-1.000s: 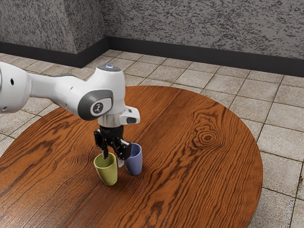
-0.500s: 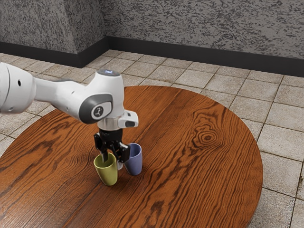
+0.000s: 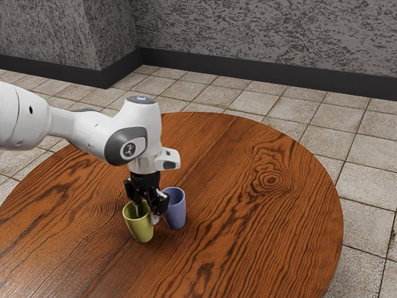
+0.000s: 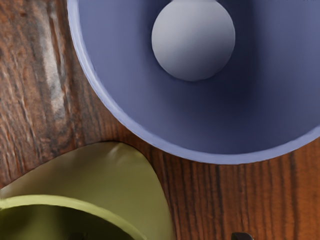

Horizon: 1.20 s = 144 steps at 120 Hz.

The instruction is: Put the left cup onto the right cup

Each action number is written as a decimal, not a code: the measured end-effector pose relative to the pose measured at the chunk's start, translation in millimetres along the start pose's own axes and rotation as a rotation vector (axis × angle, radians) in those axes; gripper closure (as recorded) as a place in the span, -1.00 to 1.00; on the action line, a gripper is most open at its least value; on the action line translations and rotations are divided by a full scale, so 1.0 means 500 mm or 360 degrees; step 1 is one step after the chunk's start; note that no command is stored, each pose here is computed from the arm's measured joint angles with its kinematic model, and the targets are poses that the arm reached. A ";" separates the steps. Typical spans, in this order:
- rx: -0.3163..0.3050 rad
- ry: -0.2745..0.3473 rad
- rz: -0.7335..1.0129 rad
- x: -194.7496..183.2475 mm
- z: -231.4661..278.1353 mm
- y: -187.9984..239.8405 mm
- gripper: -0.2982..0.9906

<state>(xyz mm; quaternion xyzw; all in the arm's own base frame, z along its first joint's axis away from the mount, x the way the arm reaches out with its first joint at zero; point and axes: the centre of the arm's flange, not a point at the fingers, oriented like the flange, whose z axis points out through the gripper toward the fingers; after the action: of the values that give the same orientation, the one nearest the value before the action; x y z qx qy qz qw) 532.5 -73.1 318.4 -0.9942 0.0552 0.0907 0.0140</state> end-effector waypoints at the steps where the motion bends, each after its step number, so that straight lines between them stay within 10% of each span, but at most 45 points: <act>1: 0.0000 0.0000 -0.0001 0.000 0.000 -0.001 0.05; 144: -0.0051 -0.0002 -0.0078 -0.015 0.014 -0.031 0.66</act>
<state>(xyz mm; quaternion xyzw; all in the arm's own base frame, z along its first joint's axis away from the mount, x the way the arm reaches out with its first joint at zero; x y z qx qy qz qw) 525.5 -56.5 313.0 -0.9953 0.0295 0.0919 0.0003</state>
